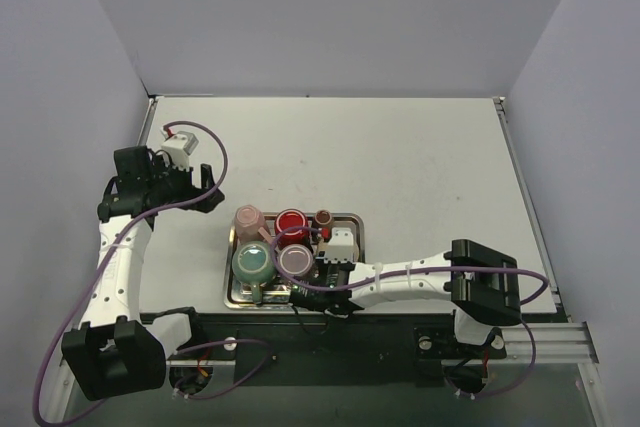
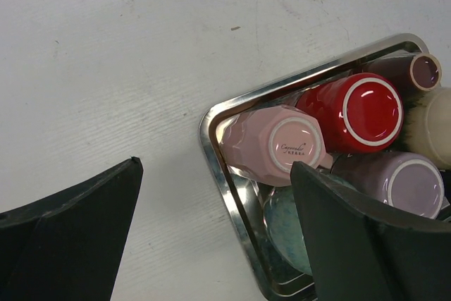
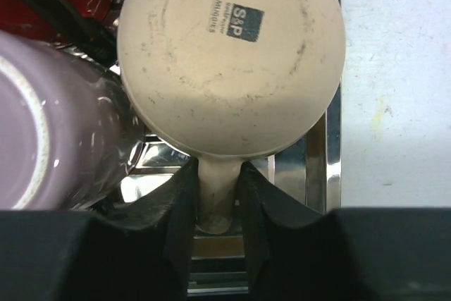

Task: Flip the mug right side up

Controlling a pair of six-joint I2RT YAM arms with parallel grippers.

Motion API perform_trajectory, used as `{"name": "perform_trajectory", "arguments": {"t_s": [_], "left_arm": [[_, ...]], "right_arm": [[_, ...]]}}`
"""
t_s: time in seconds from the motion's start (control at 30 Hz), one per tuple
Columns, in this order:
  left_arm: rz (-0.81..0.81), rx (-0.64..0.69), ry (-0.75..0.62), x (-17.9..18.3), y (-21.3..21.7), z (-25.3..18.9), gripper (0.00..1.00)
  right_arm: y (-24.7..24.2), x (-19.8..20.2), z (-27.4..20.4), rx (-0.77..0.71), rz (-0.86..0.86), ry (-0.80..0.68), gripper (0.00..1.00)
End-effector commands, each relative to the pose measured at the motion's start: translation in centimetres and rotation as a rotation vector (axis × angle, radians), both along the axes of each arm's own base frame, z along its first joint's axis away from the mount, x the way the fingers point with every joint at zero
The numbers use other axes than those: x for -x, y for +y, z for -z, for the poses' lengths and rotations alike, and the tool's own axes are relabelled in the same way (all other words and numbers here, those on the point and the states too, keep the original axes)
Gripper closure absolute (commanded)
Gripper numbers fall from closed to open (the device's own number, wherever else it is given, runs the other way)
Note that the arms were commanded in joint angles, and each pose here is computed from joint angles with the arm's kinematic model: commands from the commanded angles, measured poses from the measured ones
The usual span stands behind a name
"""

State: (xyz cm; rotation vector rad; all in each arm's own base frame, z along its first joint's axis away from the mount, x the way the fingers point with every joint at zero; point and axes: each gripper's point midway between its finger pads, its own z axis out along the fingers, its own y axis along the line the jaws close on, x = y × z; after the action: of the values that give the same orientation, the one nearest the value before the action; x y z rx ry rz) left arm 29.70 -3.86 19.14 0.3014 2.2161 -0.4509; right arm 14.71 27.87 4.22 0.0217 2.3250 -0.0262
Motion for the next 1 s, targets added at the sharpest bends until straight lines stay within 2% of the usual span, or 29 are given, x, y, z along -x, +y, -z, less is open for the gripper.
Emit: {"name": "perform_trajectory", "arguments": {"t_s": [0.0, 0.07, 0.27, 0.43, 0.47, 0.6, 0.7, 0.8, 0.83, 0.87, 0.9, 0.93, 0.97], "left_arm": [[0.05, 0.021, -0.043, -0.2, -0.9, -1.2, 0.02], [0.083, 0.025, -0.04, 0.2, -1.4, -1.5, 0.02], [0.23, 0.073, -0.037, 2.3, -3.5, -3.8, 0.02], [0.35, 0.157, -0.049, 4.1, -6.3, -6.9, 0.0], [0.368, 0.155, -0.07, 4.2, -6.7, -7.5, 0.05], [0.457, 0.117, -0.125, 4.6, -9.2, -8.6, 0.05], [0.459, 0.037, -0.183, 3.6, -10.1, -9.3, 0.05], [0.559, -0.062, -0.285, 4.2, -12.3, -10.6, 0.05], [0.561, -0.139, -0.354, 3.9, -11.8, -11.9, 0.06], [0.58, -0.178, -0.344, 4.8, -11.6, -11.9, 0.06], [0.574, -0.276, -0.43, 4.5, -10.4, -14.1, 0.05], [0.551, -0.348, -0.413, 4.7, -9.0, -14.1, 0.04], [0.559, -0.433, -0.499, 4.9, -8.1, -15.9, 0.03]], "right_arm": [[-2.2, -1.3, 0.1, 0.08, 0.015, -0.062, 0.87], [-2.4, -1.2, 0.0, 0.089, 0.005, -0.053, 1.0], [-2.5, -0.7, -3.3, 0.002, -0.019, -0.069, 1.0], [-2.3, -1.0, -8.5, -0.106, -0.075, -0.126, 1.0], [-2.3, -1.0, -9.2, -0.109, -0.092, -0.136, 1.0], [-3.3, -1.6, -12.7, -0.202, -0.09, -0.165, 1.0], [-4.4, -2.3, -15.6, -0.32, -0.077, -0.179, 1.0], [-4.8, -4.3, -19.3, -0.483, -0.053, -0.205, 1.0], [-4.8, -4.6, -20.2, -0.494, -0.078, -0.212, 1.0], [-5.6, -6.0, -22.0, -0.51, -0.043, -0.247, 1.0], [-6.3, -6.5, -22.6, -0.466, -0.051, -0.262, 1.0], [-6.9, -7.6, -24.1, -0.464, -0.023, -0.285, 1.0], [-7.0, -8.1, -25.7, -0.464, -0.041, -0.304, 1.0]]}}
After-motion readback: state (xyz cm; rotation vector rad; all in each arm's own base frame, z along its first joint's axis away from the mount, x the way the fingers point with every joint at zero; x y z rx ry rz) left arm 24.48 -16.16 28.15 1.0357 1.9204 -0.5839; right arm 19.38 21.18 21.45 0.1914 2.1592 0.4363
